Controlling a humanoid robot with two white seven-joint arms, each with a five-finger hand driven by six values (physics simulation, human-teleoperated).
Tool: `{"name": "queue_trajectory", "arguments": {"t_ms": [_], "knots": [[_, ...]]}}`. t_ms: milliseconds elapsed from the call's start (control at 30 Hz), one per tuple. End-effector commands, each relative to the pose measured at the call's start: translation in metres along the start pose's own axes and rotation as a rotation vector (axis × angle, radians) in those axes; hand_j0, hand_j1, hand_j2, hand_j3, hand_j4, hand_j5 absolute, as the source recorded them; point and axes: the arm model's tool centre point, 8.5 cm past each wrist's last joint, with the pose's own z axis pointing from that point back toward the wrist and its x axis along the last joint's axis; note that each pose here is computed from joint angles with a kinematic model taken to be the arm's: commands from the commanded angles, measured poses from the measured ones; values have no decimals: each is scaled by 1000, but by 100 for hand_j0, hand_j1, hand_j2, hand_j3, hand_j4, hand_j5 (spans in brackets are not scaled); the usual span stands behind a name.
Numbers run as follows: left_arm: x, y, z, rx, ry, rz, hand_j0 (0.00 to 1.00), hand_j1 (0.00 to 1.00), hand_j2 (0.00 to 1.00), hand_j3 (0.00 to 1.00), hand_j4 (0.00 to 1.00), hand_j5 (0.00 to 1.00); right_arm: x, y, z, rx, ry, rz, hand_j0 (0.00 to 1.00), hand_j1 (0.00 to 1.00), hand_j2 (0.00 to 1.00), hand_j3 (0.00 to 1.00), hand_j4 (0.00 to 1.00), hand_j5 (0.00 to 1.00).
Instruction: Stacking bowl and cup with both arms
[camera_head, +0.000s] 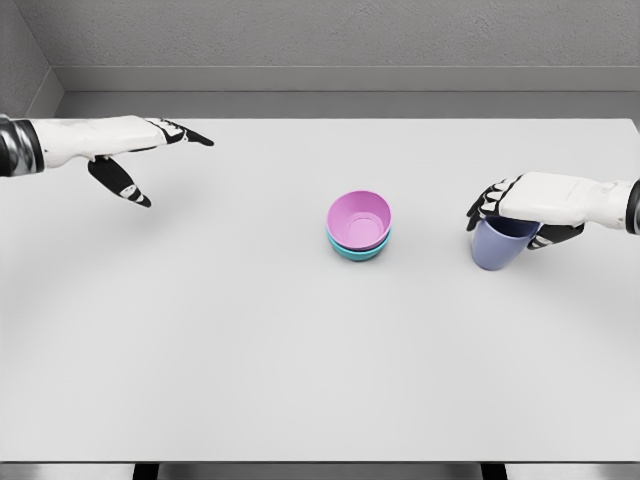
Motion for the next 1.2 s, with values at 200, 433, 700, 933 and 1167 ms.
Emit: {"name": "queue_trajectory", "arguments": {"t_ms": [200,433,700,933,1167], "knots": [[3,2,-1,4,-9,-1,100,100,100,100,100,100,-1,-3,1,-5,3,-1,67,67,67,67,67,67],[3,1,-1,0,-7,-6,100,100,100,100,100,100,-3,-6,3,-12,7,-2,64,64,64,64,64,64],[3,1,-1,0,-5,-6,100,100,100,100,100,100,-4,-10,4,-19,9,4,56,56,56,56,56,56],[6,0,-3,-5,-15,-11,100,100,100,100,100,100,-4,-16,4,-31,8,10,54,54,54,54,54,54],[6,0,-4,-11,-13,-16,100,100,100,100,100,100,-3,-22,2,-48,1,15,54,54,54,54,54,54]]}}
